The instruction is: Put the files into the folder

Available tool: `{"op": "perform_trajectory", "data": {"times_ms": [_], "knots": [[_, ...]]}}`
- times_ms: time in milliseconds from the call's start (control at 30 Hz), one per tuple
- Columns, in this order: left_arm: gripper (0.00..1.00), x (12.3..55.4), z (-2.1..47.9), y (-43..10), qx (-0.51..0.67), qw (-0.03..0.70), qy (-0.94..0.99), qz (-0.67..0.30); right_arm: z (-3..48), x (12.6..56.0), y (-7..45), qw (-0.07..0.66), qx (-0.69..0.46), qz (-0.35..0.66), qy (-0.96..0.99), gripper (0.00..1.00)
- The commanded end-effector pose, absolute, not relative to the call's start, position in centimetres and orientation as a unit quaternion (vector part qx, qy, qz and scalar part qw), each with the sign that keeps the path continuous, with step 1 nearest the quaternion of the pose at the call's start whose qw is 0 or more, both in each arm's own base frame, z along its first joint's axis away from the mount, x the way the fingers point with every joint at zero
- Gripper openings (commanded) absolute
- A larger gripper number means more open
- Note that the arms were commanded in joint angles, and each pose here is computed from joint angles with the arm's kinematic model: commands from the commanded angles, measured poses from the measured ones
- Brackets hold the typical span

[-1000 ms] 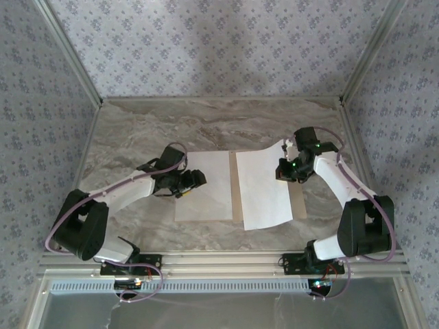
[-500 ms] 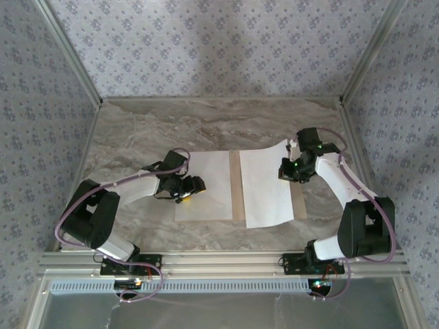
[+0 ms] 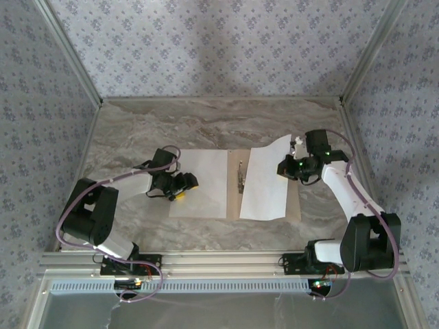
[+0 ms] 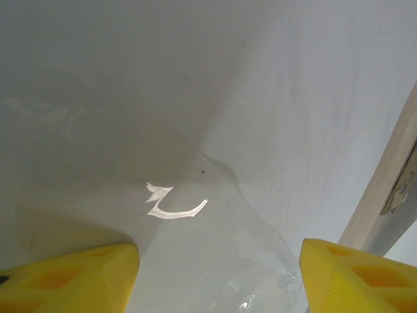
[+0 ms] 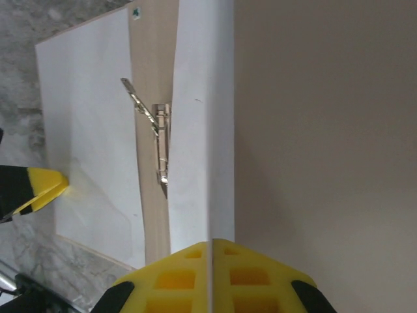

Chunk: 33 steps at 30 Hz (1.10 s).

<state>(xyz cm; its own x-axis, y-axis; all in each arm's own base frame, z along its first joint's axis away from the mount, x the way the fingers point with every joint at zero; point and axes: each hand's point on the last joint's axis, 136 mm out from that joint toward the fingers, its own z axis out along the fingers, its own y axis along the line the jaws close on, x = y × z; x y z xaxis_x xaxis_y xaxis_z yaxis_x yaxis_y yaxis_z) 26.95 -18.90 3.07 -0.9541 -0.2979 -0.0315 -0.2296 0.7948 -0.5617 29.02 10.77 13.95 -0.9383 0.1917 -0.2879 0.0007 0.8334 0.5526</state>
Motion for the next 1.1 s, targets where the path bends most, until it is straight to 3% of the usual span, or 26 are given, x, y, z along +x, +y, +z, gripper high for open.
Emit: {"op": "perform_trajectory", "data": {"times_ms": [0, 1067], "knots": [[0.69, 24.6, -0.2, -15.7, -0.156, 0.028, 0.965, -0.211, 13.8, 28.7, 11.5, 0.161, 0.051, 0.312, 0.935, 0.00], [0.69, 24.3, -0.1, -12.1, -0.169, 0.019, 0.966, -0.194, 8.9, 29.6, 11.7, 0.156, 0.043, 0.331, 0.930, 0.00]]}}
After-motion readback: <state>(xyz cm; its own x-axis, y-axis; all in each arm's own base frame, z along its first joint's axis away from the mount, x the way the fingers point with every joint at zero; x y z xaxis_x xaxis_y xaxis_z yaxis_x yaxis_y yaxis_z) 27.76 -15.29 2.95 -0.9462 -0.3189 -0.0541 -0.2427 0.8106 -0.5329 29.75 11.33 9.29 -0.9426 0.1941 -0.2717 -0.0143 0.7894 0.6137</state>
